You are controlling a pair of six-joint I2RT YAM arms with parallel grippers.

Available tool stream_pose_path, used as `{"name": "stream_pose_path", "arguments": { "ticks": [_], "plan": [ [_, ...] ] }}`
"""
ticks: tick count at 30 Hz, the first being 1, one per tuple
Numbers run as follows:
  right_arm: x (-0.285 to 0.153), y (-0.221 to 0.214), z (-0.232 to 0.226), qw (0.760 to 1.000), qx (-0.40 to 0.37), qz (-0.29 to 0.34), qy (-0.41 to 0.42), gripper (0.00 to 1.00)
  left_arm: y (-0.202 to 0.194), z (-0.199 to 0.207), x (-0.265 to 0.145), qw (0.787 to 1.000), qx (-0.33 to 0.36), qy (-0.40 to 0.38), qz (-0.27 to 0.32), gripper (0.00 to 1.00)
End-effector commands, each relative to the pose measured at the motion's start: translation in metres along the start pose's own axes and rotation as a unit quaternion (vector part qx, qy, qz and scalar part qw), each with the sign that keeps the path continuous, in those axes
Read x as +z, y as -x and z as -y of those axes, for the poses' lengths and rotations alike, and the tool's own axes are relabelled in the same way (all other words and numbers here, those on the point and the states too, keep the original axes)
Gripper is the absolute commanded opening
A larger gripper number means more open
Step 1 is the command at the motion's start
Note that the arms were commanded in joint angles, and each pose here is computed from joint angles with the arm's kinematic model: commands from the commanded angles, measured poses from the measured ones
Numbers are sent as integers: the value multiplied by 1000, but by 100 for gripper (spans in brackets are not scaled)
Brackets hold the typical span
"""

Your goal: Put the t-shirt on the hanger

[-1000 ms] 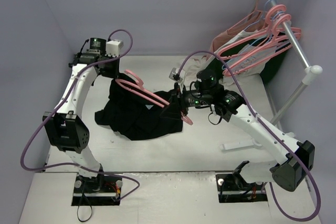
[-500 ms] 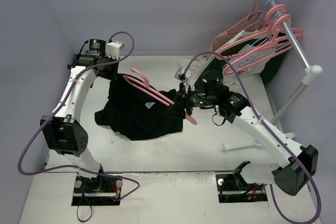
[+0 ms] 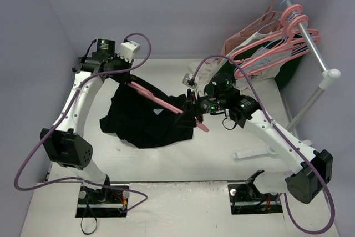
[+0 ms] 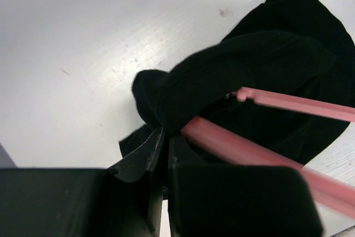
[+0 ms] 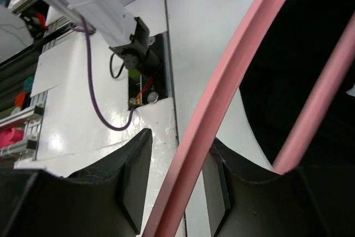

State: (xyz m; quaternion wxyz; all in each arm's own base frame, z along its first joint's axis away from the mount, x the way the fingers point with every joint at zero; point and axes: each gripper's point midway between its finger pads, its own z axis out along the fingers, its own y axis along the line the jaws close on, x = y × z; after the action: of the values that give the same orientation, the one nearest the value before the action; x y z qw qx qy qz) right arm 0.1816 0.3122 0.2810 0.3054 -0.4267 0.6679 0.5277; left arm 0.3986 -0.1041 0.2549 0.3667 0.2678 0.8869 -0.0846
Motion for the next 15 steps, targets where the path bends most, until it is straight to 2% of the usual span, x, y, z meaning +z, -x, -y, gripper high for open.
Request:
{"name": "stream_pose_path", "arguments": {
  "ticks": [1,9,15],
  "plan": [
    [-2,28,-32,994,-68,24,87,0,55,-1,-54,992,65,21,103,0],
    [-3,24,-36,992,-76,21,101,0,61,17,-68,987,93,-19,132,0],
    [-12,52,-17,991,-116,55,44,0,85,35,-97,979,76,-51,182,0]
  ]
}}
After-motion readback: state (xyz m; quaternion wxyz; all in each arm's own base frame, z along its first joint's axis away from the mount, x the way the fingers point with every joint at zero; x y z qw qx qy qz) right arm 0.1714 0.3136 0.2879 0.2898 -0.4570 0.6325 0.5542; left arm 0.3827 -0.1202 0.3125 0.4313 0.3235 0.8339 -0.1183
